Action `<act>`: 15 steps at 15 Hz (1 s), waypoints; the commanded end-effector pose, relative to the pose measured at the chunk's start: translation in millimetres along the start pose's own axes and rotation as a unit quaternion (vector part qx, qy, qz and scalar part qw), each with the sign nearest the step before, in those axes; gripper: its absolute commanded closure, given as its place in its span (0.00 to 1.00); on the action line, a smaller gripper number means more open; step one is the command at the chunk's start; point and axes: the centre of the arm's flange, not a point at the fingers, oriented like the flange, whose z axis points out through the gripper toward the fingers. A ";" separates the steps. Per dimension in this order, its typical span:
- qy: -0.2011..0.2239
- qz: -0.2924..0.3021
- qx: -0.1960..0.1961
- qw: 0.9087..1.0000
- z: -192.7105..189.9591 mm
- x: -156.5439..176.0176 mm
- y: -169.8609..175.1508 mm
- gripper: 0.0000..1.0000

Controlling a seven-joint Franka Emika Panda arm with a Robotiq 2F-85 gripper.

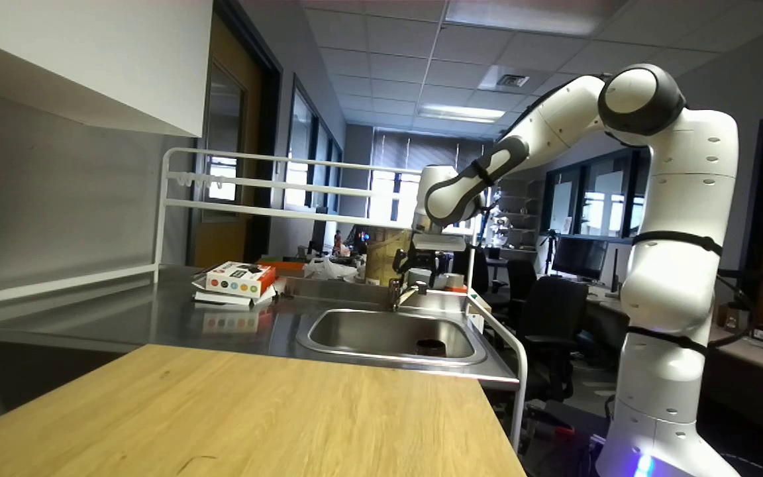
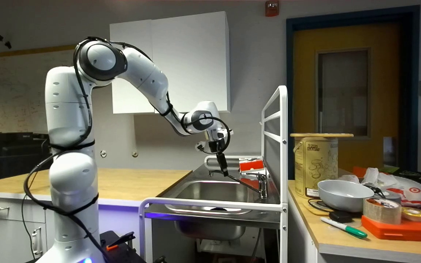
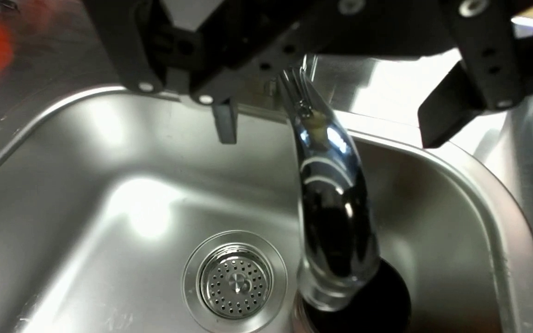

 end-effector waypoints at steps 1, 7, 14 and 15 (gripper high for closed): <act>-0.020 0.004 0.006 1.000 9.1 14.8 -15.9 0.00; -0.039 -0.001 -0.001 0.999 26.4 14.1 -26.8 0.29; -0.042 0.004 -0.007 0.999 31.0 19.4 -21.1 0.75; -0.042 0.005 -0.007 0.999 31.0 20.2 -19.8 0.82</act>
